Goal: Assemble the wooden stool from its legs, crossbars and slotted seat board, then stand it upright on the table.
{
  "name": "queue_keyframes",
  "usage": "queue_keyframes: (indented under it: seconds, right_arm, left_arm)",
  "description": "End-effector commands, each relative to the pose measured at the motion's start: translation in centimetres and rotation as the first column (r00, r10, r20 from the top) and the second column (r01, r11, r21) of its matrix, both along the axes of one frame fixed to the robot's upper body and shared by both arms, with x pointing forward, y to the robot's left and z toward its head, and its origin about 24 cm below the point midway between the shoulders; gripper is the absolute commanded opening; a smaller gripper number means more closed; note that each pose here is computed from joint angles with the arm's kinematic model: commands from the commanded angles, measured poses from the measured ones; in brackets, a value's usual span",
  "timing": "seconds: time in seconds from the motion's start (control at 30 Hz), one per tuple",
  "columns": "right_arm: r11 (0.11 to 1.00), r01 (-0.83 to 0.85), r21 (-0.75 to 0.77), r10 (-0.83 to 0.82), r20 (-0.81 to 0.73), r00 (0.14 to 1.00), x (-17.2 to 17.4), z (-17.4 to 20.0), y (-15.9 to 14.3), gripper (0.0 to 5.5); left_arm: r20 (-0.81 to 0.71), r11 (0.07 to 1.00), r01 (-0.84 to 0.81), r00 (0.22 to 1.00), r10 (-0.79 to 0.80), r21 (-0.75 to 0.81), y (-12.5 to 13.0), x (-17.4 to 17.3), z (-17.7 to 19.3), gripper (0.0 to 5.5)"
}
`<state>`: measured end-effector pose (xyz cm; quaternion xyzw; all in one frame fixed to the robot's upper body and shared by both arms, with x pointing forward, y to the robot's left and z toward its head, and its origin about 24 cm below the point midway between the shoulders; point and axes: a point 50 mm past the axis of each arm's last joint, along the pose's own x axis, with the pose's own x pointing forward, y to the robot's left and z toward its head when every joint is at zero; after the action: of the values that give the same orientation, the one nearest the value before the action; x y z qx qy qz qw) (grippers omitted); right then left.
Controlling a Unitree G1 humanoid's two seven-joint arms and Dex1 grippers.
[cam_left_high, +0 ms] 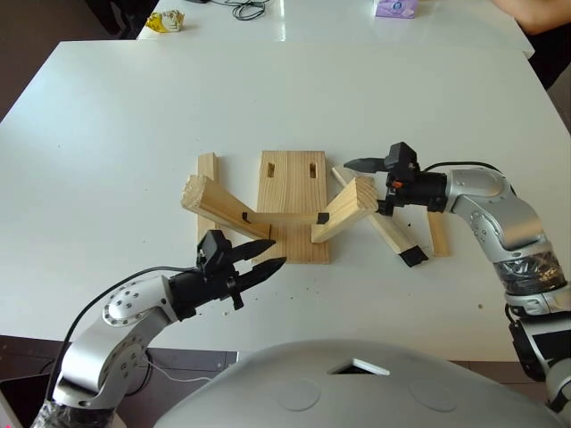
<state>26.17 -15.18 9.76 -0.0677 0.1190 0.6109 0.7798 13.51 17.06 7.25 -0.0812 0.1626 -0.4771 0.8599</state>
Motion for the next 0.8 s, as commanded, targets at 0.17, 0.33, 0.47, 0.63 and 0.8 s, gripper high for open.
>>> queue_keyframes:
  seconds: [0.17, 0.33, 0.47, 0.63, 0.8]
  right_arm:
    - [0.992, -0.125, 0.031, 0.127, -0.04, 0.991, -1.8, -0.1, 2.2, 3.84]
    - [0.993, -0.108, 0.052, 0.111, -0.067, 0.992, -2.5, -0.5, 2.9, 3.84]
    - [0.996, -0.074, 0.046, 0.077, -0.076, 0.994, -2.6, -1.3, 3.2, 3.84]
    - [0.994, -0.077, 0.072, 0.084, -0.095, 0.992, -3.5, -1.5, 3.9, 3.84]
    - [0.99, -0.102, 0.093, 0.112, -0.113, 0.987, -4.0, -1.5, 4.9, 3.84]
  left_arm:
    - [0.009, 0.994, -0.063, 0.998, 0.062, 0.088, 1.4, 0.9, -1.6, 2.05]
    - [0.008, 0.991, -0.066, 0.998, 0.065, 0.119, 2.1, 1.2, -2.0, 2.05]
    - [0.008, 0.988, -0.068, 0.998, 0.068, 0.141, 2.5, 1.4, -2.5, 2.05]
    - [0.02, 0.984, -0.075, 0.997, 0.073, 0.164, 3.0, 2.3, -2.9, 2.05]
    - [0.04, 0.975, -0.063, 0.998, 0.055, 0.211, 4.1, 4.3, -3.4, 2.05]
